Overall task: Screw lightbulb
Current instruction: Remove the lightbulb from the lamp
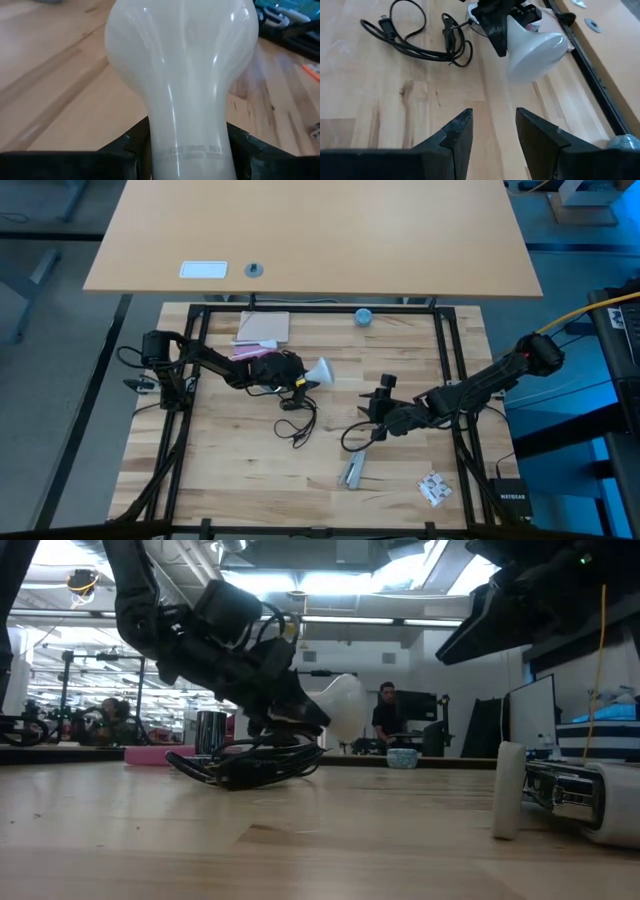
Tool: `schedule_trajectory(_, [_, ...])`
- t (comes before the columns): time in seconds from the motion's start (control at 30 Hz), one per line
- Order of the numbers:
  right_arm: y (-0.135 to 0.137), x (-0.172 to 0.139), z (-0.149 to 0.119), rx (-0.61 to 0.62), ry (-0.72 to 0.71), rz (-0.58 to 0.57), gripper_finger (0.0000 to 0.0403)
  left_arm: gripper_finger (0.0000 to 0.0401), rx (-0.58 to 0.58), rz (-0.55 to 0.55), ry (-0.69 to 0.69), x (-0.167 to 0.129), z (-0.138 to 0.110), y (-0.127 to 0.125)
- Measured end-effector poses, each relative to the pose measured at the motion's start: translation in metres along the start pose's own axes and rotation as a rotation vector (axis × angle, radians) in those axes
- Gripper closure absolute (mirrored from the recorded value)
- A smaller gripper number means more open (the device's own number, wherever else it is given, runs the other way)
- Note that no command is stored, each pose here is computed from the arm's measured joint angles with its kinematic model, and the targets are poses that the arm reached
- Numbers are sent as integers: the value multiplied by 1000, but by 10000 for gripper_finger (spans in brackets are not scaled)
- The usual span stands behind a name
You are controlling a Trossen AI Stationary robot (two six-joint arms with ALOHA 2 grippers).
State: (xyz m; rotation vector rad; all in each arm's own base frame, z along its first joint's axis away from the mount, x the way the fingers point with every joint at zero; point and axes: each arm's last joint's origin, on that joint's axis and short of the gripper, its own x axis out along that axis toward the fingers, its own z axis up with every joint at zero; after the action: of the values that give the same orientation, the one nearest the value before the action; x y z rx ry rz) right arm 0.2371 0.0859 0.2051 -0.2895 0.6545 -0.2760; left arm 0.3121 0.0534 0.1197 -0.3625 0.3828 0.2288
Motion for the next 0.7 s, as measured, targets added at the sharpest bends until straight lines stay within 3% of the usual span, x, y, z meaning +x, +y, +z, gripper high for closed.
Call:
schedule_trajectory(0.57, [3, 0, 0, 0, 14, 111, 249, 248, -63, -30, 57, 0, -3, 3])
schedule_trajectory(0.7, [3, 0, 0, 0, 14, 111, 249, 217, -89, -37, 73, 0, -3, 6])
